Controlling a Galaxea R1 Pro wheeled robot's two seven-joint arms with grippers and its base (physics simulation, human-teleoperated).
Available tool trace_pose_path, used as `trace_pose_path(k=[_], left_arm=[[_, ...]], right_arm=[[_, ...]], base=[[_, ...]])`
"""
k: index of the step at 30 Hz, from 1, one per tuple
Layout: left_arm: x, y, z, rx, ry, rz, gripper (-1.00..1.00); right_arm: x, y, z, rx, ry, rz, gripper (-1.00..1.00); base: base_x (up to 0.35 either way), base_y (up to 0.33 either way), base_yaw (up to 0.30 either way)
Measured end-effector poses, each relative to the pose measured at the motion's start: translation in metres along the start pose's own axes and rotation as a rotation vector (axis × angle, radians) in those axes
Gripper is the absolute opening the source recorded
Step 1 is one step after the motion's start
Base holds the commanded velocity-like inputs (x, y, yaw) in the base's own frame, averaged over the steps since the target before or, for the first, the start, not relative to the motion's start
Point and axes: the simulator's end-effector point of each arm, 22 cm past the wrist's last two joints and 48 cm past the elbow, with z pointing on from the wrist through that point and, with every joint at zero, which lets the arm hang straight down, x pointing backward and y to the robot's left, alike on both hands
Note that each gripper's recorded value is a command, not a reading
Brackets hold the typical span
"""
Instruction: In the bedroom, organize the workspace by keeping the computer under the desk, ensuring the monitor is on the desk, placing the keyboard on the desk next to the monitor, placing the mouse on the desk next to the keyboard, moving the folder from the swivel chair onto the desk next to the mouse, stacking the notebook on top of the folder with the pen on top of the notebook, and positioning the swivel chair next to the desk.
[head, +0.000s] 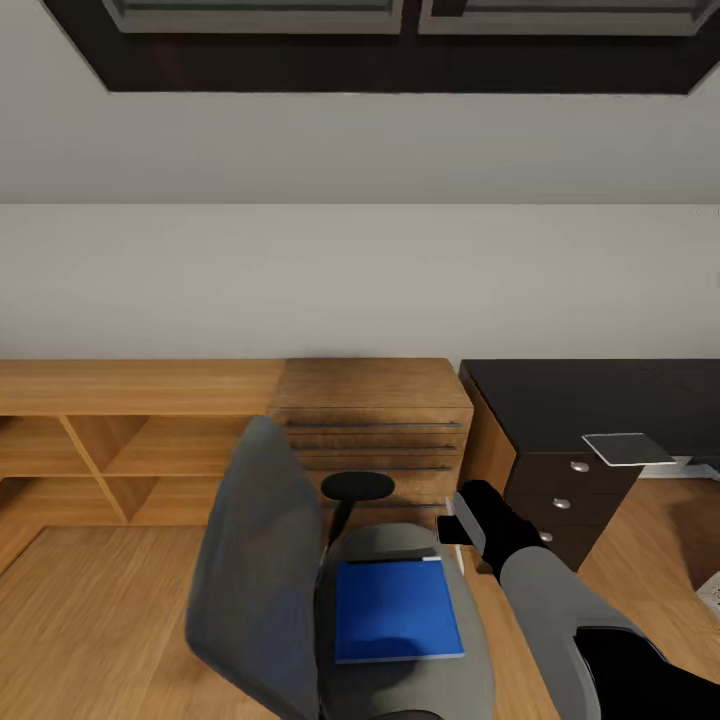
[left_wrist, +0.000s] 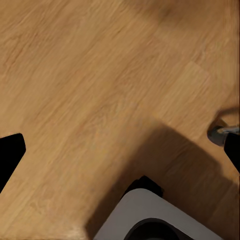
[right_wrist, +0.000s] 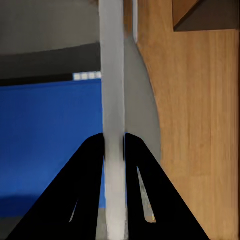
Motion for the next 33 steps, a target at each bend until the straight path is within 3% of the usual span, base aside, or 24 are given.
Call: trace_pose_path(k=[33], left_arm=[[0.003, -0.002, -0.001, 0.001, 0.004, -0.004, 1.0]], right_arm=[[0.01, -0.001, 0.009, 0.001, 0.011, -0.001, -1.0]], base=[[0.0, -0.3, 0.0]])
